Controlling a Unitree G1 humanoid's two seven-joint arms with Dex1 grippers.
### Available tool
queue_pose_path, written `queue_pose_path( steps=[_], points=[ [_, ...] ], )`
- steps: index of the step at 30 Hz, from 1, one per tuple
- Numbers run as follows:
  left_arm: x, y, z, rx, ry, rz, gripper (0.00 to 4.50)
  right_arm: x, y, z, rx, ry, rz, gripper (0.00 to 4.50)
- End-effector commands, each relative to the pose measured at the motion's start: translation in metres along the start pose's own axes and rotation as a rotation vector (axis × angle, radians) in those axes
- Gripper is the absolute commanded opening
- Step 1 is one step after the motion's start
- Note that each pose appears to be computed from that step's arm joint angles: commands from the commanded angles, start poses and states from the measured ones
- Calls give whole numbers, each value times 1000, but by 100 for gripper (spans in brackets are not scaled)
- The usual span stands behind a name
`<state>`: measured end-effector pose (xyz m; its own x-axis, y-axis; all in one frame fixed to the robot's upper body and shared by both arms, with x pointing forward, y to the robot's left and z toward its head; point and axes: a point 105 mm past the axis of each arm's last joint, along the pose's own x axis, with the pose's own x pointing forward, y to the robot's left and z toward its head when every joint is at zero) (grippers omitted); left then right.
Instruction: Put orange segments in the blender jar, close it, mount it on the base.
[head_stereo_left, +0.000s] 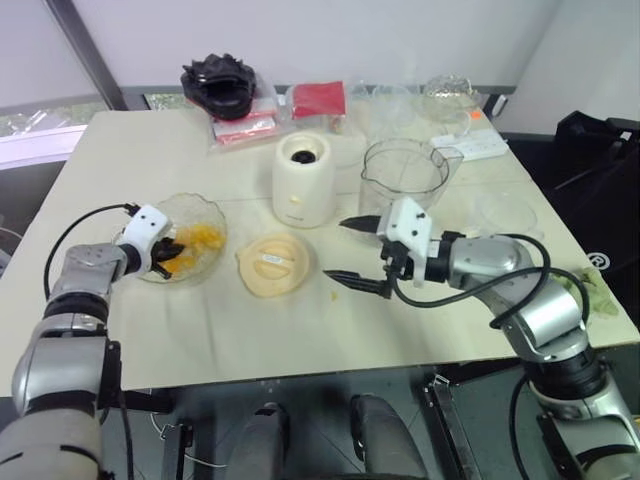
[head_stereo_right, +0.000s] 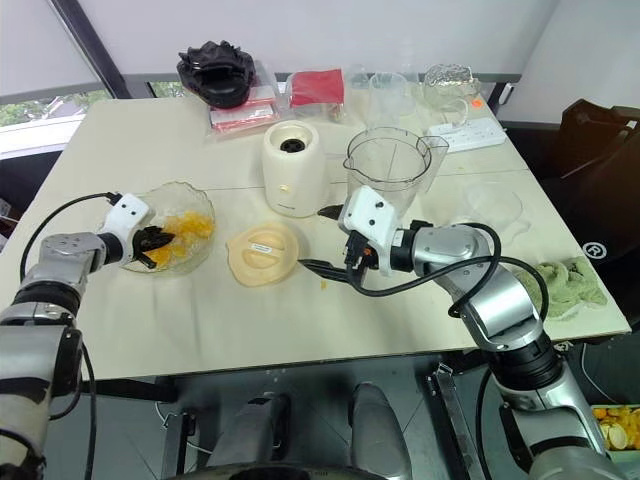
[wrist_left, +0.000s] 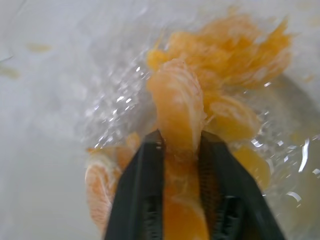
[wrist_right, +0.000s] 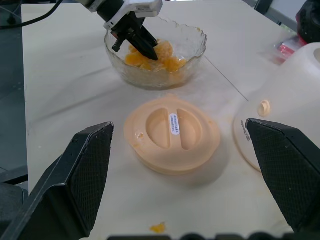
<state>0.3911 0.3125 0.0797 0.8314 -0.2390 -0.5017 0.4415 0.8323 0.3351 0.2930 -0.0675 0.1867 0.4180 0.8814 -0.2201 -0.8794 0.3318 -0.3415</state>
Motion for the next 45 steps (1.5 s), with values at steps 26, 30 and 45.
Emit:
queue_pose_path(
  steps=[26,30,45],
  points=[
    [-37,18,57,-44,-230,-45,110,6,-2,15,-56,-47,26,443],
    [-30,9,52,18,-184,-66,195,8,-3,16,-58,-51,26,443],
    [2,-10,30,206,-48,-51,342,5,-3,15,-56,-42,19,443]
  ],
)
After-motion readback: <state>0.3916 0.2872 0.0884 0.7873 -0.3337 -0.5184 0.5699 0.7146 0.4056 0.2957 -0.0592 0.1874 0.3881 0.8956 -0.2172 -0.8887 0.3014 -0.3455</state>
